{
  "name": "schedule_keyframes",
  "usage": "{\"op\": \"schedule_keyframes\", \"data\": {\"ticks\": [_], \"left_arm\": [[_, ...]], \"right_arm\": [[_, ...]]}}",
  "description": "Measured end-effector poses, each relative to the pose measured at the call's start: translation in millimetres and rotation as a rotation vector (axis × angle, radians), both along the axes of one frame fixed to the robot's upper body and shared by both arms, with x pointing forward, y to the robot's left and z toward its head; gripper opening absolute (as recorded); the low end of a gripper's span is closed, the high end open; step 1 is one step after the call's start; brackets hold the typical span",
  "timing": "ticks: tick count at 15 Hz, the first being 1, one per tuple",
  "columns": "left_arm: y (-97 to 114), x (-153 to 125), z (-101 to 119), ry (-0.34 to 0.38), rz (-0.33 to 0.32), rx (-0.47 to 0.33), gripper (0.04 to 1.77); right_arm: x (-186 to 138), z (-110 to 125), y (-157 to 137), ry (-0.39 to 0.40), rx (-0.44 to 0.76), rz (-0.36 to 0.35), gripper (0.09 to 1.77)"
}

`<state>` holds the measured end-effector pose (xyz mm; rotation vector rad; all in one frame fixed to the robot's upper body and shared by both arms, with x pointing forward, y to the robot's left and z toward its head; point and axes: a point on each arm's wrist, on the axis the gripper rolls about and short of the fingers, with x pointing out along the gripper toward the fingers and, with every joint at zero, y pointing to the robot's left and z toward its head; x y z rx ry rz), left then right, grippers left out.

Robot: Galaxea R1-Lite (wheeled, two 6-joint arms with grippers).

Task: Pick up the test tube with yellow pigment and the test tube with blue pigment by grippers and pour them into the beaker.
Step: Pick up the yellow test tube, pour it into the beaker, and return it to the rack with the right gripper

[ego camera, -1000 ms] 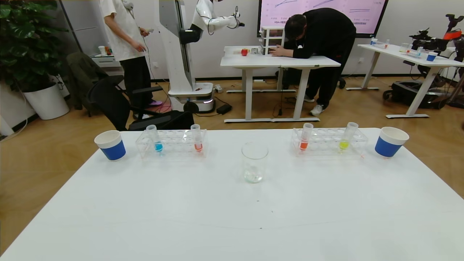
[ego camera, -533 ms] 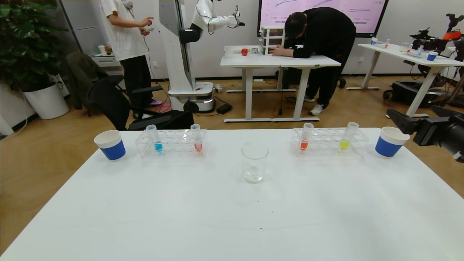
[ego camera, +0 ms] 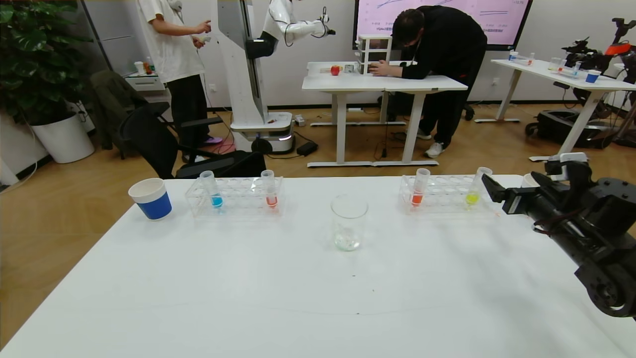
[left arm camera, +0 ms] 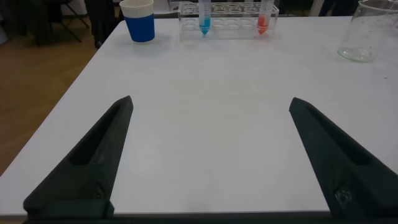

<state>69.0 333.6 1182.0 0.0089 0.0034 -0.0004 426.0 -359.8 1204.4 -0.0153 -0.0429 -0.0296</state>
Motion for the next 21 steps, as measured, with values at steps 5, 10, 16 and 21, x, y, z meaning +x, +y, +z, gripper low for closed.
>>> {"op": "schedule_keyframes", "data": {"ticks": [5, 10, 16, 21], "left_arm": [[0.0, 0.0, 0.0, 0.0, 0.0, 0.0, 1.75], [0.0, 0.0, 0.0, 0.0, 0.0, 0.0, 1.75], [0.0, 0.0, 0.0, 0.0, 0.0, 0.0, 1.75], [0.0, 0.0, 0.0, 0.0, 0.0, 0.0, 1.75]], "right_arm": [[25.8, -36.6, -7.1, 0.057, 0.008, -0.013, 1.74], [56.7, -42.1, -11.8, -0.008, 0.017, -0.016, 1.74], [88.2, -44.6, -11.7, -0.029, 0.015, -0.002, 1.74], [96.6, -47.7, -11.1, -0.047, 0.012, 0.003, 1.69]]}}
